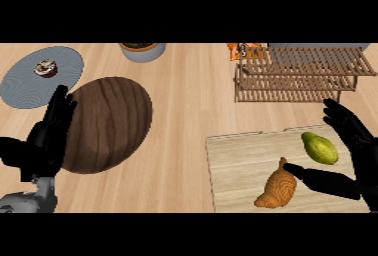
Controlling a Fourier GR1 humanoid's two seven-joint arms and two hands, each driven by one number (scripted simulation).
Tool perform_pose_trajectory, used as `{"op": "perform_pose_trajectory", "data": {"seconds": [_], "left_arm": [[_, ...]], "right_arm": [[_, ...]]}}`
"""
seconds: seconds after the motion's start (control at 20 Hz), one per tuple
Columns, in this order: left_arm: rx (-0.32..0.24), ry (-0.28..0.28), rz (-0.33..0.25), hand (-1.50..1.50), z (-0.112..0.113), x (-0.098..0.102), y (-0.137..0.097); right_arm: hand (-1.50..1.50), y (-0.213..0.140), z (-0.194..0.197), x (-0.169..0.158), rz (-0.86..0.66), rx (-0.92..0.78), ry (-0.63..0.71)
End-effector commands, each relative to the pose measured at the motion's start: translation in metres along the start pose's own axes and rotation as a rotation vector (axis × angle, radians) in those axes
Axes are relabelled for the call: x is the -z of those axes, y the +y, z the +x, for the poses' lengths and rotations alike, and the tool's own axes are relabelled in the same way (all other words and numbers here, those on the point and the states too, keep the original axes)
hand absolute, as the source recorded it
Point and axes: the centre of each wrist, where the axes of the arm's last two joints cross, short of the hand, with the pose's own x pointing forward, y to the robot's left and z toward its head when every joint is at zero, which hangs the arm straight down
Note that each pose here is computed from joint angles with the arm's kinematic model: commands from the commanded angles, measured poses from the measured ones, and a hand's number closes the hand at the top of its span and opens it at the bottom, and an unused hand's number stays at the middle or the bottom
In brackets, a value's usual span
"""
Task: Pick the croissant from the tray and place it in the tiered shelf
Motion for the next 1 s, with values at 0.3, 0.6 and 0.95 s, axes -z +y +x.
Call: {"op": "perform_pose_trajectory", "data": {"seconds": [0.3,0.6,0.95], "left_arm": [[-0.011,-0.028,-0.031,0.00,0.010,0.003,-0.012],[-0.017,-0.018,-0.044,0.00,0.002,0.002,-0.012],[-0.013,-0.013,-0.047,0.00,0.010,0.003,-0.013]], "right_arm": [[-1.50,-0.003,0.057,-0.011,0.211,-0.666,0.231],[-1.50,0.023,0.082,-0.015,0.202,-0.902,0.392],[-1.50,0.071,0.069,0.001,0.220,-1.016,0.479]]}}
